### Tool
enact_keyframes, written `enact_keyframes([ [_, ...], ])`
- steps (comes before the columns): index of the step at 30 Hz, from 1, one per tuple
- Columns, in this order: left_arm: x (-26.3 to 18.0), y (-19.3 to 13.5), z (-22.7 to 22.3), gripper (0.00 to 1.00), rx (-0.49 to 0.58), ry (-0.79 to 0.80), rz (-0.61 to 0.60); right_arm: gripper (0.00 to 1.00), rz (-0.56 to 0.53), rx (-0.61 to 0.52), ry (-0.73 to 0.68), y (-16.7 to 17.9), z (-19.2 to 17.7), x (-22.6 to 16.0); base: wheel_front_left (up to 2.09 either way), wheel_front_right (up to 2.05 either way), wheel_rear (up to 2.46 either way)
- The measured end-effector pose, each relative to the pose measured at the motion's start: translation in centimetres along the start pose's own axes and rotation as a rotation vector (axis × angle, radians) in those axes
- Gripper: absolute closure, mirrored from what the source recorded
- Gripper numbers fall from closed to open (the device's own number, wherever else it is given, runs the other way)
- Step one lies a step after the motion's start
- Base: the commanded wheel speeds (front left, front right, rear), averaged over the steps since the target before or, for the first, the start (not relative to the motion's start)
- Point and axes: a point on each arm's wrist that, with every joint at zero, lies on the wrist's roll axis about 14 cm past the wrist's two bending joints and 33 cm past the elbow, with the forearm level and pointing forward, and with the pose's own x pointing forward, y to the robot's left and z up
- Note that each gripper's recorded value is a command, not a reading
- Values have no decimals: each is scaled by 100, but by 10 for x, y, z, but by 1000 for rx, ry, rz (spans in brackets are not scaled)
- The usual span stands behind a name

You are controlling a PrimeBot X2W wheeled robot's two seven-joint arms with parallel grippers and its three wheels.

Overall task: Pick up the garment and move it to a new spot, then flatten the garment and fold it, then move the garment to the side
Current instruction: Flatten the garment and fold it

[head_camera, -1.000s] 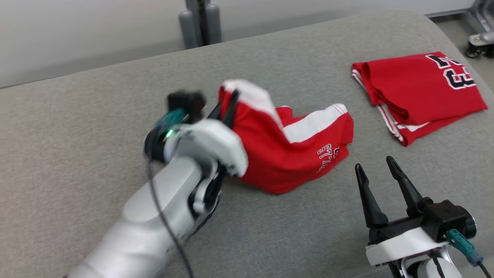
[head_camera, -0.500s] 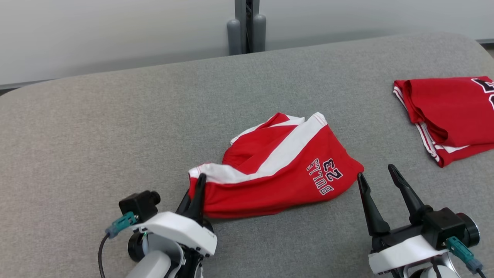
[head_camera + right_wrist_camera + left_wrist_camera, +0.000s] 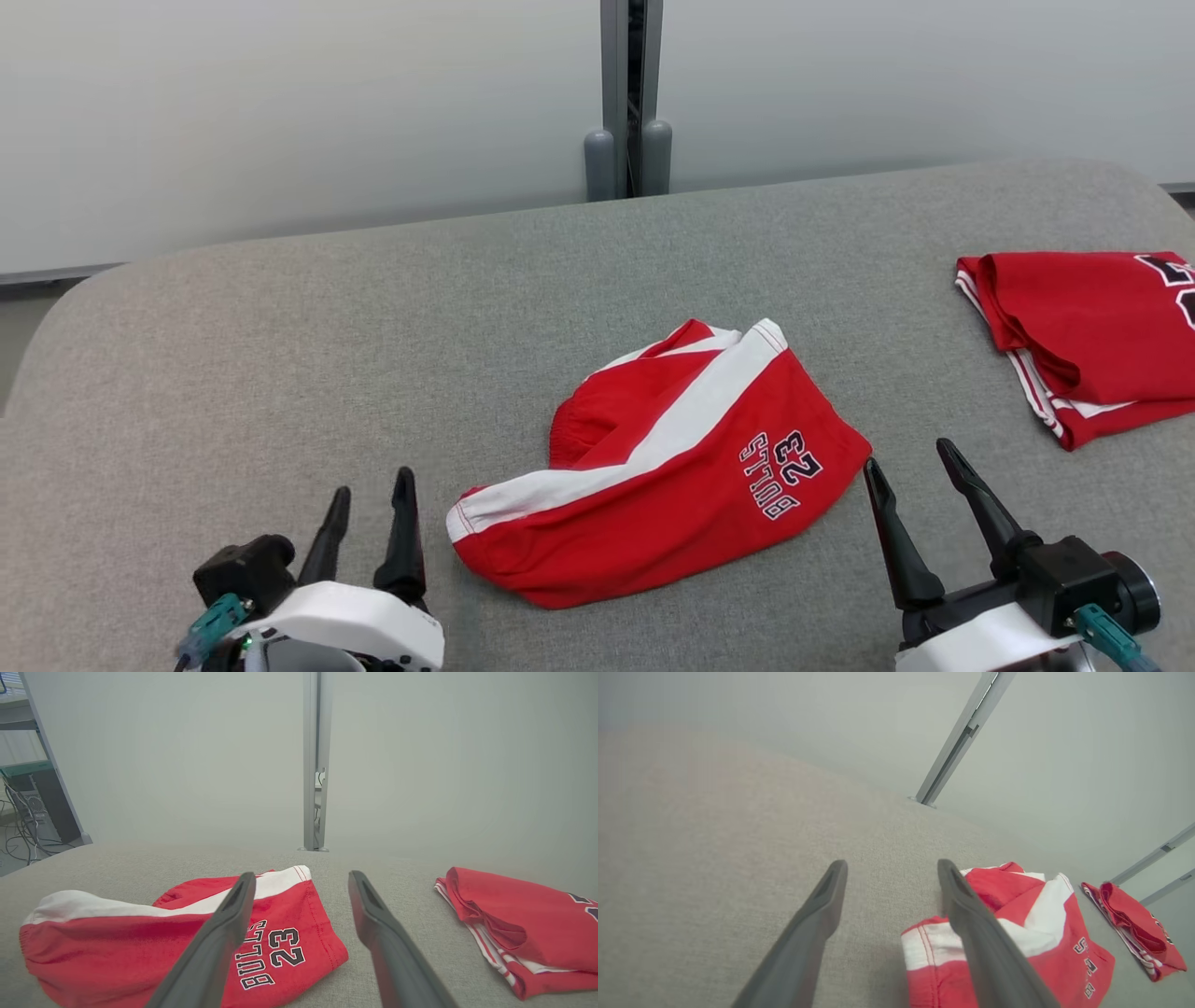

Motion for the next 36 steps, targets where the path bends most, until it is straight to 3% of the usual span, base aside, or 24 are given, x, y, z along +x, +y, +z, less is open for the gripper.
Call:
enact_keyframes([
  [7,-19,-4,83,0,165,-317,-13,0,34,-3,-66,11,21,2,0,0,0],
  [13,-43,0,98,0,297,-422,13,0,51,-4,-107,17,34,3,0,0,0],
  [20,-60,8,78,0,385,-398,43,0,56,11,-114,21,36,-3,0,0,0],
  [28,-69,28,37,0,361,-279,89,0,46,32,-58,21,18,-14,0,0,0],
  [36,-69,33,31,0,362,-257,99,0,42,35,-54,20,16,-15,0,0,0],
])
